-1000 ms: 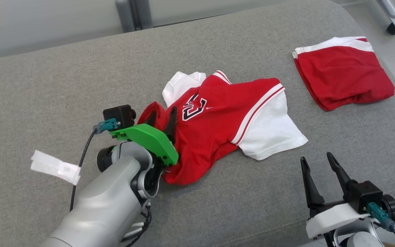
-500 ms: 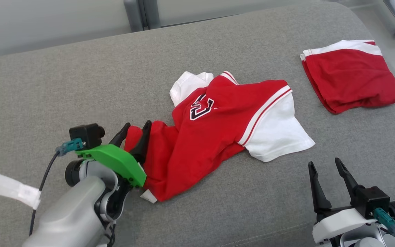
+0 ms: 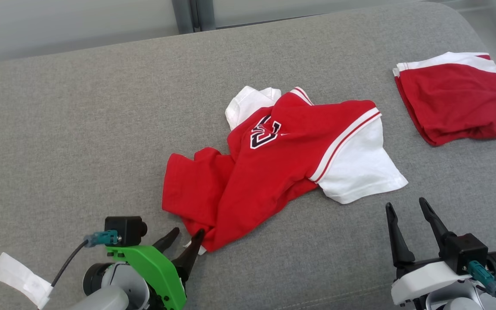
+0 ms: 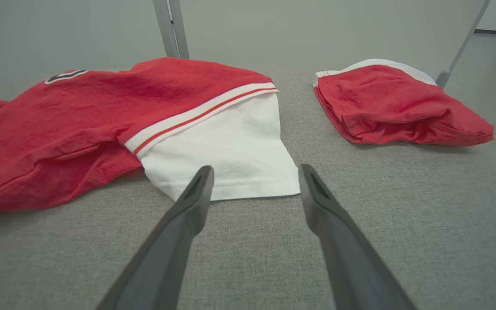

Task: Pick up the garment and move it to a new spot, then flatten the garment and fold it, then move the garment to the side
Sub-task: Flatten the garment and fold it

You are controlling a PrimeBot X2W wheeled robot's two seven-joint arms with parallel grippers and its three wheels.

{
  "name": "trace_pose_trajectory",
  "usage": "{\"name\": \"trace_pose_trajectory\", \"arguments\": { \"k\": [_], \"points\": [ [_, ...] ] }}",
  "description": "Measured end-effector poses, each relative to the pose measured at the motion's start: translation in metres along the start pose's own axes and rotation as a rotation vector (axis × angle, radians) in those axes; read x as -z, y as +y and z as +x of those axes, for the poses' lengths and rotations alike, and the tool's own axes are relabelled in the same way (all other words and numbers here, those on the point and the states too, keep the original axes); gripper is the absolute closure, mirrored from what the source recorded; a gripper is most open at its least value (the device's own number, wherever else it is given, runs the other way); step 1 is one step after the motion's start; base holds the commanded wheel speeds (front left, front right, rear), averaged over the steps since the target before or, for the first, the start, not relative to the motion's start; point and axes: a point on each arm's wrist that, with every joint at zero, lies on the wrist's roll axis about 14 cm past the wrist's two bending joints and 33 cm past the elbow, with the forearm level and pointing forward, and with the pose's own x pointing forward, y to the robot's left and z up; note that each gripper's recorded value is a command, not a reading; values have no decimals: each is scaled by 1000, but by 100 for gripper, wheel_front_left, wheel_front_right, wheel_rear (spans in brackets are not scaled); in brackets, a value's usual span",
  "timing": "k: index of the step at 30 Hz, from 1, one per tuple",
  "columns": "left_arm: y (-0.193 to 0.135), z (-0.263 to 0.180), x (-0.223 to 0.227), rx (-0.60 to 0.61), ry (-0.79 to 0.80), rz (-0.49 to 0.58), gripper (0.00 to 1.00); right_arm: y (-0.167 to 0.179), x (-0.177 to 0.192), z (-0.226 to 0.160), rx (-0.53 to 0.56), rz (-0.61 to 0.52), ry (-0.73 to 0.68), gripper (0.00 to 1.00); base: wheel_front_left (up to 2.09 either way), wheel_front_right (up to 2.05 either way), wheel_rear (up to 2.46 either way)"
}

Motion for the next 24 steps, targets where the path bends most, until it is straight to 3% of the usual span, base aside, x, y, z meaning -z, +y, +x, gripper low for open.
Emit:
{"name": "trace_pose_trajectory", "arguments": {
  "k": [4, 5, 9, 11, 14, 17, 18, 19, 24],
  "points": [
    [2, 1, 14, -12, 54, 9, 45, 0, -2, 2, -3, -7, -5, 0, 0, 0, 0],
    [3, 2, 18, -15, 67, 11, 48, 0, -2, 2, 0, -8, -5, 0, 0, 0, 0],
    [-4, 2, 30, 19, 106, -18, 50, -5, -2, -1, 13, -15, -5, 0, 0, 0, 0],
    [-9, 2, 36, 39, 118, -67, 36, -7, -2, -3, 19, -16, -4, 0, 0, 0, 0],
    [-8, 3, 40, 41, 127, -85, 30, -8, -1, -4, 23, -16, -2, 0, 0, 0, 0],
    [-13, 7, 40, 54, 109, -110, 69, -6, -1, -4, 19, -15, -3, 0, 0, 0, 0],
    [-14, 8, 39, 58, 100, -115, 93, -6, -2, -4, 18, -16, -4, 0, 0, 0, 0],
    [-16, 9, 37, 64, 89, -120, 100, -6, -2, -4, 17, -17, -5, 0, 0, 0, 0],
    [-26, 8, 18, 100, 15, -72, 100, -6, -6, -4, 16, -25, -15, 0, 0, 0, 0]
  ]
}}
